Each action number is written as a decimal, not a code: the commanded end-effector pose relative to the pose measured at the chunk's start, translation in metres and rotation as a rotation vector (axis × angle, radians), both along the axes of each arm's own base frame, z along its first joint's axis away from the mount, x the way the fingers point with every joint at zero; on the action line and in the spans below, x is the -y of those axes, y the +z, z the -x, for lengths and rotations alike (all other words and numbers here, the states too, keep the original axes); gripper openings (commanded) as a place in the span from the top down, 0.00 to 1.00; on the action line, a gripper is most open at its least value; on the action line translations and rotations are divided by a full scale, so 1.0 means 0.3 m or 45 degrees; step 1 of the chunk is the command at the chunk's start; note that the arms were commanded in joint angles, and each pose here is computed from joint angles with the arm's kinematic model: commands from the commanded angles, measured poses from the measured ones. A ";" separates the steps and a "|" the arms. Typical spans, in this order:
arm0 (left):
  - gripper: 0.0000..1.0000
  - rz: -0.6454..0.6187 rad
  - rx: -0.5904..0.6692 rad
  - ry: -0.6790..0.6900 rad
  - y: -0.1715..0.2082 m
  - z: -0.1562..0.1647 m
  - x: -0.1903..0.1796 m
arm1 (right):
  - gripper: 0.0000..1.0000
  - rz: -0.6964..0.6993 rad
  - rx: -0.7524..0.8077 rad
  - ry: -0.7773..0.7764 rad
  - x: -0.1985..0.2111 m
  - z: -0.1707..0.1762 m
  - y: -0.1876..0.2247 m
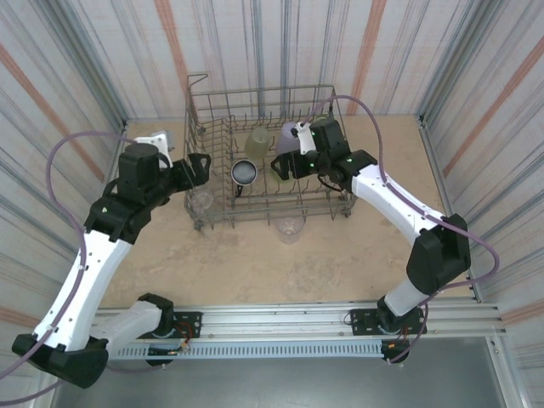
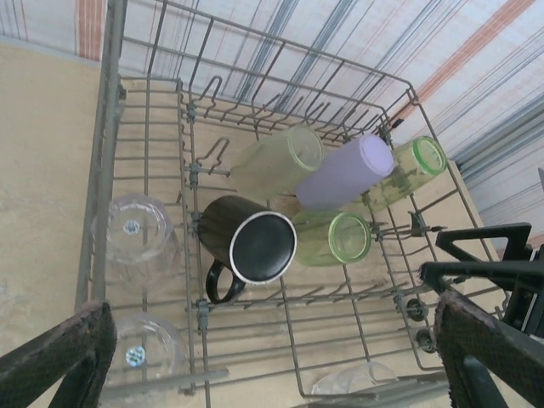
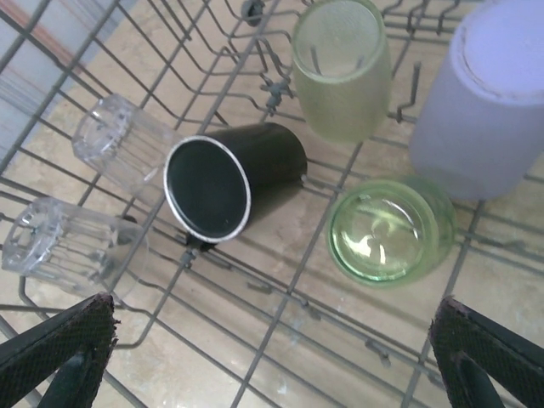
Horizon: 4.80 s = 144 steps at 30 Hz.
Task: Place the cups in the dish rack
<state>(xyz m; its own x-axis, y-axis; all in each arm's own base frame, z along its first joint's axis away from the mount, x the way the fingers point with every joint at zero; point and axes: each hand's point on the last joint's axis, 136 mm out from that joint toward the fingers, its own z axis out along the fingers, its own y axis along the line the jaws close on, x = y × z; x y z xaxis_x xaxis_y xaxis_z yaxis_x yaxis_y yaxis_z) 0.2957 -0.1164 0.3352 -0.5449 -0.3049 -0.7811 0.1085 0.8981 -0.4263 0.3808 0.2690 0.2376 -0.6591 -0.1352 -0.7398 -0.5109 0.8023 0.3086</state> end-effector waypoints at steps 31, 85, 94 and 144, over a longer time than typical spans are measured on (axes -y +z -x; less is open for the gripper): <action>0.01 -0.315 -0.323 -0.247 -0.470 0.290 0.621 | 0.01 -0.080 -0.057 -0.202 0.288 0.176 0.030; 0.06 -0.390 -0.557 -0.148 -0.694 0.116 0.622 | 0.01 -0.189 -0.066 -0.280 0.383 0.161 0.020; 0.16 -0.436 -0.600 -0.101 -0.769 0.083 0.614 | 0.01 -0.201 -0.066 -0.281 0.381 0.157 0.026; 1.00 -0.176 -0.268 -0.419 -0.338 0.092 0.683 | 0.01 -0.266 -0.082 -0.271 0.387 0.181 0.061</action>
